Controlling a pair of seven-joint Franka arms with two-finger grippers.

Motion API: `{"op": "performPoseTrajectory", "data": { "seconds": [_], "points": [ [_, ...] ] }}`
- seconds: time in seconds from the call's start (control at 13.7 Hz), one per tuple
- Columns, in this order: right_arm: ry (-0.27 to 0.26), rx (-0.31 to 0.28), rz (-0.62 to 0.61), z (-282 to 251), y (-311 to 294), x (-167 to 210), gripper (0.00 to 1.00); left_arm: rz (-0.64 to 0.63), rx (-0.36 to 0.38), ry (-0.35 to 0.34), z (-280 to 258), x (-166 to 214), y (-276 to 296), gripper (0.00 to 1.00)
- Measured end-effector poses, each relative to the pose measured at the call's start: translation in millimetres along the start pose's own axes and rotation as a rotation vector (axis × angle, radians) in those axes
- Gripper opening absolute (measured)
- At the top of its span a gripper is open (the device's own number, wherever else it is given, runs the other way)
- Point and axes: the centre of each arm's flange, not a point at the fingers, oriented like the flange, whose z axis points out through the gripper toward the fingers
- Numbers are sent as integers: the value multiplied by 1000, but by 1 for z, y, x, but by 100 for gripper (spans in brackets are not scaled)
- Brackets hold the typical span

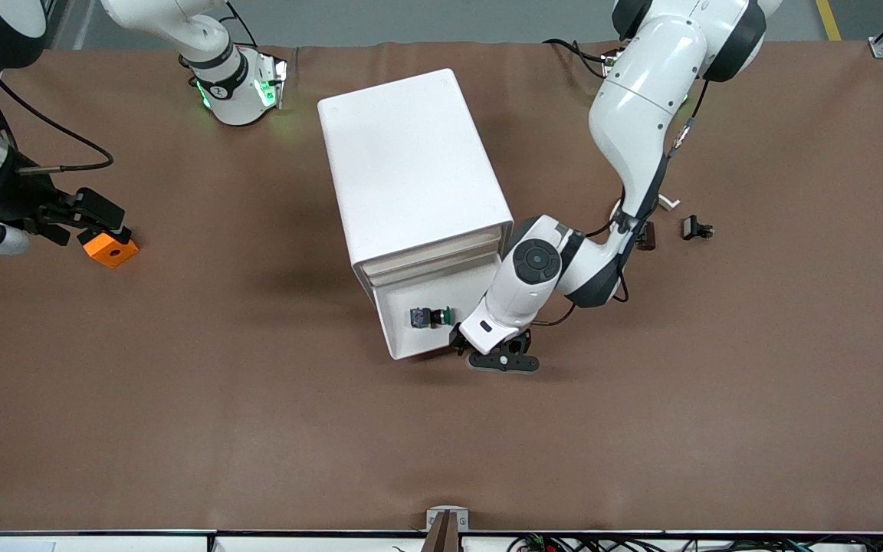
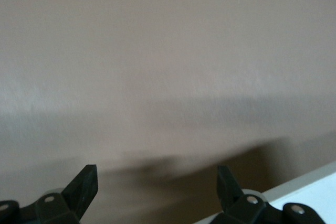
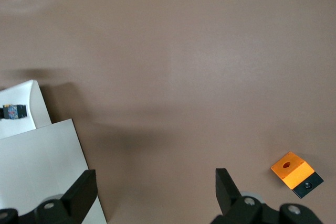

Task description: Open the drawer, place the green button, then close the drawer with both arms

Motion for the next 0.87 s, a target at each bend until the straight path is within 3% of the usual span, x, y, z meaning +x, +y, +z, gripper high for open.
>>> {"op": "performPoseTrajectory", "data": {
  "seconds": [0.36, 0.87],
  "points": [
    [3, -1, 17, -1, 7, 1, 100, -42, 33, -70, 4, -19, 14, 100],
    [13, 4, 22, -5, 10, 2, 100, -86, 28, -92, 3, -23, 20, 100]
  ]
}}
